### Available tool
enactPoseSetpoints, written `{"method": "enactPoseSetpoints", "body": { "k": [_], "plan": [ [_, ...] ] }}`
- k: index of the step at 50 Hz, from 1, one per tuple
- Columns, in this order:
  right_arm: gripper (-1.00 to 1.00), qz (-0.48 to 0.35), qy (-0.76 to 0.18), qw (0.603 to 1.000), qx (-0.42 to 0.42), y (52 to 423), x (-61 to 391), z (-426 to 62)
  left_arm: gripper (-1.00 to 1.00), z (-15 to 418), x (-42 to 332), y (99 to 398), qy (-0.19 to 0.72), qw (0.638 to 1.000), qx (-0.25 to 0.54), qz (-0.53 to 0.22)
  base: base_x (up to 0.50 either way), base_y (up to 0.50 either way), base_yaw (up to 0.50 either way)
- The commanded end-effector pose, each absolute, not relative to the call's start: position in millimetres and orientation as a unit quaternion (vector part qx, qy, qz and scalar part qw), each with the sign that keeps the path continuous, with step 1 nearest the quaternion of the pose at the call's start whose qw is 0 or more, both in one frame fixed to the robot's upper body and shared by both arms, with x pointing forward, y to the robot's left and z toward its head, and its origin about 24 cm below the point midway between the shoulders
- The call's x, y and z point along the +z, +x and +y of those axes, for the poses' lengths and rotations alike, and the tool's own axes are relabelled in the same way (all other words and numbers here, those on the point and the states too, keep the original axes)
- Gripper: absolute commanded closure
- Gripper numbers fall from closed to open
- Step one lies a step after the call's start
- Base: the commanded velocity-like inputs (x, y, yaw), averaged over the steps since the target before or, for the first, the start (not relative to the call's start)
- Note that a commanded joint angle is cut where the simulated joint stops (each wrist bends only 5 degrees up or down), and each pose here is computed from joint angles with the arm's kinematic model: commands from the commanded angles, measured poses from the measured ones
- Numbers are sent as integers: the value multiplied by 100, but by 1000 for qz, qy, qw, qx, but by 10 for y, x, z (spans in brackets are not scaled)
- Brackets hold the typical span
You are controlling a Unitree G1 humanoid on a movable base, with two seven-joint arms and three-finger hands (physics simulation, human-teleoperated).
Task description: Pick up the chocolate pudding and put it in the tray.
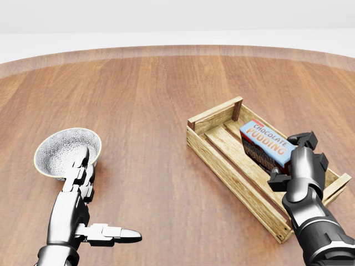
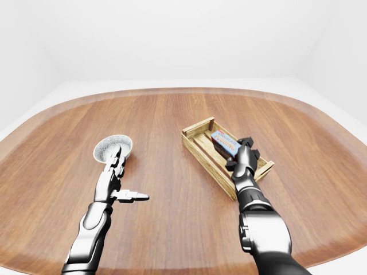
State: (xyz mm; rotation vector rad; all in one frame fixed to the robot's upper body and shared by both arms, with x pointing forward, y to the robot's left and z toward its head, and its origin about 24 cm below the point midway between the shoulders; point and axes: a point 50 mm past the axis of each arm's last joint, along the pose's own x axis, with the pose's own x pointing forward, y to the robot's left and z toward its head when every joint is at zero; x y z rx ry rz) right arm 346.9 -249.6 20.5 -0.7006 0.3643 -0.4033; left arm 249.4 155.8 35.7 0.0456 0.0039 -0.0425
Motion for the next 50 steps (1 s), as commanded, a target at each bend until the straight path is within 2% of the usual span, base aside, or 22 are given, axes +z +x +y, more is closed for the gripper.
{"method": "enactPoseSetpoints", "body": {
  "k": [1, 50],
  "plan": [
    [100, 178, -328, 904, -210, 3449, 192, -2519, -100, 1559, 359, 2497, 23, 1000, -21, 4, 0, 0, 0],
    [100, 204, -335, 896, -209, 3306, -2, -2524, -100, 1560, 359, 2496, 23, 1000, -21, 4, 0, 0, 0]
  ]
}}
